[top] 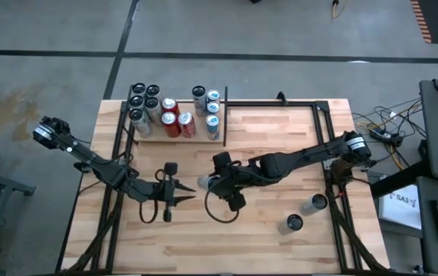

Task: Place canned beverage on shelf
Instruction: Put the left white and blue soda can on the shelf aligned with the other white and blue soda cans

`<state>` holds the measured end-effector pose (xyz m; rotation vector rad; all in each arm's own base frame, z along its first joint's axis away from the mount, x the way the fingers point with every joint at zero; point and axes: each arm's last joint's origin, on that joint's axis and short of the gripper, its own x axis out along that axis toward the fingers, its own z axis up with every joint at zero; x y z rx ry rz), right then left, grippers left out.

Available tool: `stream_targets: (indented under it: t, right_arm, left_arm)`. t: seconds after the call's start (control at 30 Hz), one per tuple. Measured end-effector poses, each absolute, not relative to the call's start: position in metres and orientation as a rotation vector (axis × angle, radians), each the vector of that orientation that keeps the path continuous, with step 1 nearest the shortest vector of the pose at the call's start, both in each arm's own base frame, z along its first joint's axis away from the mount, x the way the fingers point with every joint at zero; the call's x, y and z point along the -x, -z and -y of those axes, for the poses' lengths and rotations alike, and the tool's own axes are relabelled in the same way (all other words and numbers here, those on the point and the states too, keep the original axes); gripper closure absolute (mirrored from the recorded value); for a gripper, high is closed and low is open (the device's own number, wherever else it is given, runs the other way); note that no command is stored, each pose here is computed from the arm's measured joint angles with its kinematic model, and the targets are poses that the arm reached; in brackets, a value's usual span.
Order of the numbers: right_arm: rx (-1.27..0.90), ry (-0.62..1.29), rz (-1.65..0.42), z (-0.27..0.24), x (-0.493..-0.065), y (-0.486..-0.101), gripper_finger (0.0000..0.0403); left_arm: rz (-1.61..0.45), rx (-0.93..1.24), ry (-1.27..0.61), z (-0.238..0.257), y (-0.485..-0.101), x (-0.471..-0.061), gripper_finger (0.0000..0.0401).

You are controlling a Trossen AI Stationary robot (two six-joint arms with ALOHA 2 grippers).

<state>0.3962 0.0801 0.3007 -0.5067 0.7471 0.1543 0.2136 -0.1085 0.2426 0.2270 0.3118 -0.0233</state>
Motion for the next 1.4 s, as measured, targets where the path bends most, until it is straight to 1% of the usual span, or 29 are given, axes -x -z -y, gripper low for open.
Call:
stream_targets:
  t: [0.13,0.4,0.47,0.57,0.67,0.83,1.17,1.27,1.4]
  right_arm:
    - [0.525,-0.154,-0.740,-0.080,-0.398,-0.301,0.0165]
    - [0.508,-0.146,-0.764,-0.080,-0.396,-0.299,0.0165]
    - [0.514,-0.145,-0.765,-0.080,-0.396,-0.299,0.0165]
    - [0.537,-0.153,-0.759,-0.080,-0.397,-0.300,0.0165]
    - [0.571,-0.163,-0.733,-0.080,-0.398,-0.302,0.0165]
    - [0.612,-0.174,-0.696,-0.081,-0.400,-0.304,0.0165]
    - [0.623,-0.186,-0.668,-0.081,-0.402,-0.306,0.0165]
    - [0.622,-0.189,-0.668,-0.082,-0.402,-0.306,0.0165]
    - [0.623,-0.190,-0.667,-0.082,-0.402,-0.306,0.0165]
  left_arm:
    - [-0.334,-0.192,-0.024,0.103,-0.240,-0.216,0.0294]
    - [-0.364,-0.210,-0.216,0.096,-0.234,-0.223,0.0155]
    - [-0.370,-0.217,-0.220,0.095,-0.232,-0.224,0.0128]
    - [-0.389,-0.239,-0.171,0.096,-0.226,-0.228,0.0098]
    - [-0.393,-0.249,-0.171,0.097,-0.221,-0.234,0.0082]
    - [-0.417,-0.261,-0.191,0.097,-0.211,-0.245,0.0074]
    - [-0.454,-0.290,-0.211,0.099,-0.204,-0.264,0.0079]
    - [-0.458,-0.301,-0.231,0.100,-0.202,-0.268,0.0106]
    - [-0.456,-0.313,-0.263,0.099,-0.201,-0.268,0.0172]
